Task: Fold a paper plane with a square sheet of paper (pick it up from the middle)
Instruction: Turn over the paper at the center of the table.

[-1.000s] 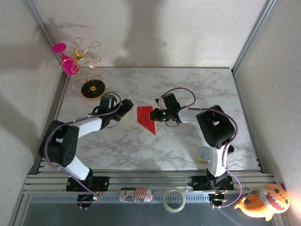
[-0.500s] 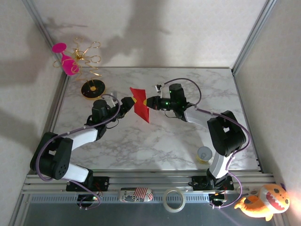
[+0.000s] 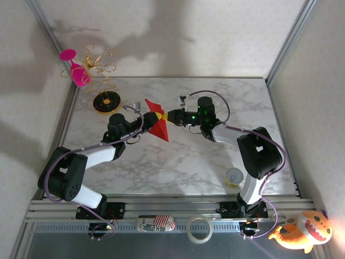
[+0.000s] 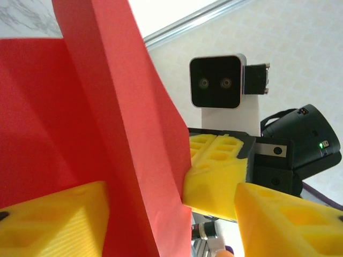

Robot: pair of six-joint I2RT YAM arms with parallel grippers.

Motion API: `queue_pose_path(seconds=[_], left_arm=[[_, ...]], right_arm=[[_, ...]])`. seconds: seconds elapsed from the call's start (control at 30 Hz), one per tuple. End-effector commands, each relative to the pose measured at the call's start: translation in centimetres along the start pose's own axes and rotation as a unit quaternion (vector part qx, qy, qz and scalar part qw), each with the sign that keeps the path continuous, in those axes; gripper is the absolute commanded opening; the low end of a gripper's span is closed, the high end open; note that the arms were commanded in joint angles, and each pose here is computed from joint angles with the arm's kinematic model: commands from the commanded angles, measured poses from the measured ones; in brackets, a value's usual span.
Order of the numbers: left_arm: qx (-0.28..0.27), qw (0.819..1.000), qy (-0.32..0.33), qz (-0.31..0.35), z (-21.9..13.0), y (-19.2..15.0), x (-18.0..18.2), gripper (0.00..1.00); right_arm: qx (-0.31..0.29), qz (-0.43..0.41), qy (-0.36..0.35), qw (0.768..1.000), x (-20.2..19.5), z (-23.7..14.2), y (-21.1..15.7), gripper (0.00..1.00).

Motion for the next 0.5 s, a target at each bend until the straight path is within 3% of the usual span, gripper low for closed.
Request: queue_pose_path(seconds=[0.0,0.47], left_arm=[[0.012,0.998,-0.055,0.035,0.54,0.25,-2.09,0.56],[-0.012,0.995,-0.083,0.061,-0.01,0.20,-2.85,0.31]], right_arm=[[0.000,-0.015,0.031,0.999,1.60,-0.67,0.19,0.04],[-0.003,-0.013,0.048,0.999,2.06,-1.17,0.20,0.06]])
Point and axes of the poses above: each hand's point on the last joint's axis, 136 mm out from that joint toward the fingers, its own z axis out along the fingers, its own x axis along the line the jaws close on, y = z × x, the point moved 9 cm from there along -z, back along the fingers, and after that the axes turned 2 degrees about -z, right-handed, at the moved point
